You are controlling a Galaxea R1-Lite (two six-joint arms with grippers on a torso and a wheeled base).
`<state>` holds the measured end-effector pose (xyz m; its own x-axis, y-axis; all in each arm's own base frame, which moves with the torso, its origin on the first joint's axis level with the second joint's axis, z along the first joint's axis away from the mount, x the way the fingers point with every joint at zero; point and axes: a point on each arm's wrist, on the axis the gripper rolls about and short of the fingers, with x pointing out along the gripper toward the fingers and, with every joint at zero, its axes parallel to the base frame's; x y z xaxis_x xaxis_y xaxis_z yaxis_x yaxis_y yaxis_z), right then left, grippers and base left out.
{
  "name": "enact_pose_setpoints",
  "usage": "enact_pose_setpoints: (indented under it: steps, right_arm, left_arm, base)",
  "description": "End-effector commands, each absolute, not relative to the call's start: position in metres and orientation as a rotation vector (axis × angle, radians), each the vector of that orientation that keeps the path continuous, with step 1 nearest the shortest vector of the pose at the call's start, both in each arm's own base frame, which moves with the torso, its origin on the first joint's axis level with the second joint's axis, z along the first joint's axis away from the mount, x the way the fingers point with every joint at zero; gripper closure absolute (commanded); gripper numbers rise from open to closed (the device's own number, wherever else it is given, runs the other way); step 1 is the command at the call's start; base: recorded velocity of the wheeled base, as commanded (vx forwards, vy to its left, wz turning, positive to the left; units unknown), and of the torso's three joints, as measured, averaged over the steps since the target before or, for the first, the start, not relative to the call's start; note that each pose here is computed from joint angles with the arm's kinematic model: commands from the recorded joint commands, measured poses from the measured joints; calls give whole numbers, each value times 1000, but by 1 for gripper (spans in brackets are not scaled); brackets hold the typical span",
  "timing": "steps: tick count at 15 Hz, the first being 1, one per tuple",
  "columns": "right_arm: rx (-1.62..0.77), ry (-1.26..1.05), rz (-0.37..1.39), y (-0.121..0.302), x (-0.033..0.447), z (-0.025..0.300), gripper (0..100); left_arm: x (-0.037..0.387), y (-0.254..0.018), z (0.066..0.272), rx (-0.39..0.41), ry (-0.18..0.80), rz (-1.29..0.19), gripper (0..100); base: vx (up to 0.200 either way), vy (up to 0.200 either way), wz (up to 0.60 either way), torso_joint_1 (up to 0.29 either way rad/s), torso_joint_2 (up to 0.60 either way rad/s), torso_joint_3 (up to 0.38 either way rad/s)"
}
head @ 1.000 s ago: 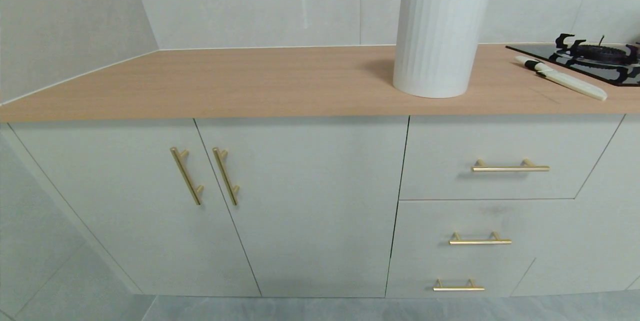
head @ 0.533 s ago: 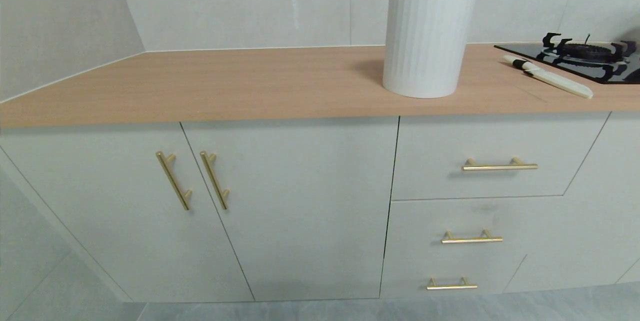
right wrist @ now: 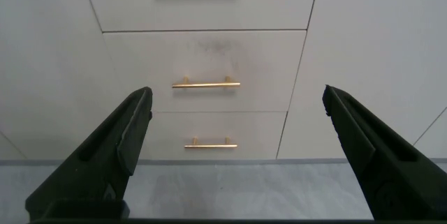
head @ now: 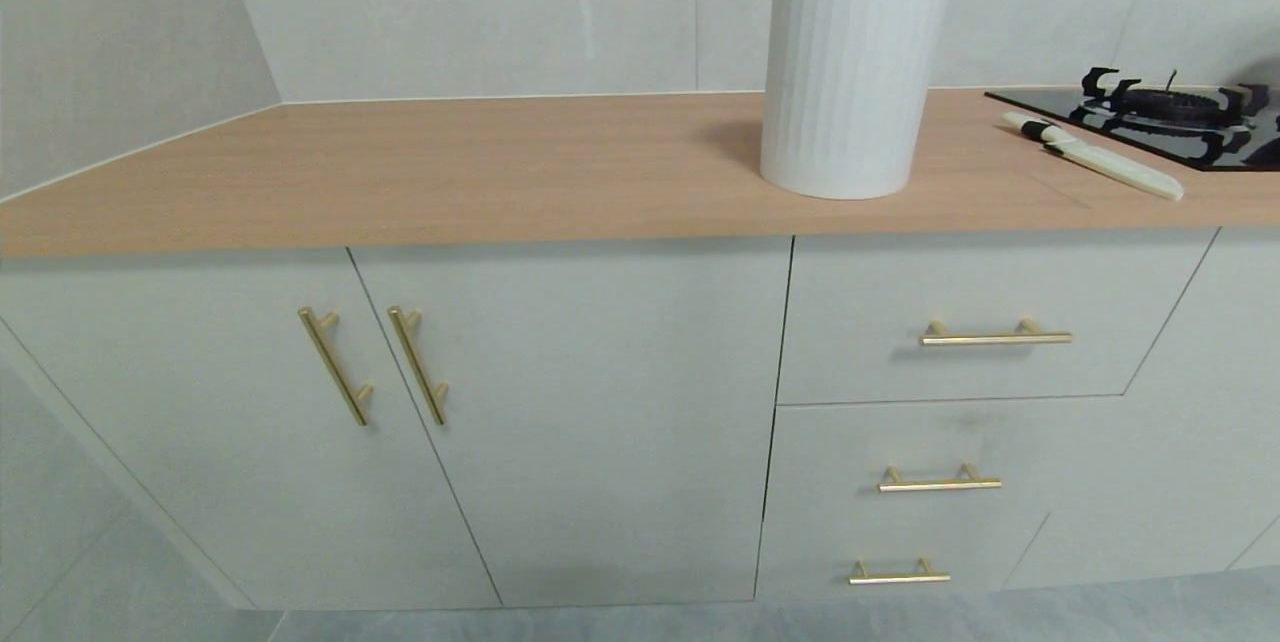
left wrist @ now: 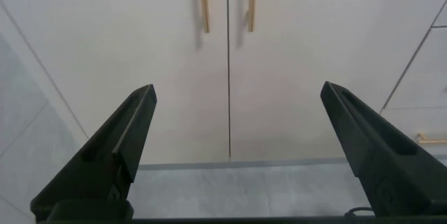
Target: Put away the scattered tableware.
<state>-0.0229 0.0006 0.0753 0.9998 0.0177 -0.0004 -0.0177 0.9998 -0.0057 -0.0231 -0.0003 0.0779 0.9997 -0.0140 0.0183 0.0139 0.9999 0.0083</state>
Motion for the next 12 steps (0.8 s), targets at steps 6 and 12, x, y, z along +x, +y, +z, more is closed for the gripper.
enact_pose_setpoints:
  steps: [6, 12]
  right_arm:
    - [-6, 1, 18, 1, -23, 75, 0]
    - [-5, 1, 18, 1, -23, 75, 0]
  left_arm:
    - [-23, 0, 78, 8, -18, -14, 0]
    - [-23, 0, 78, 2, -18, -12, 0]
  base:
    - [0, -167, 0, 4, 0, 1]
    - [33, 0, 0, 0, 0, 0]
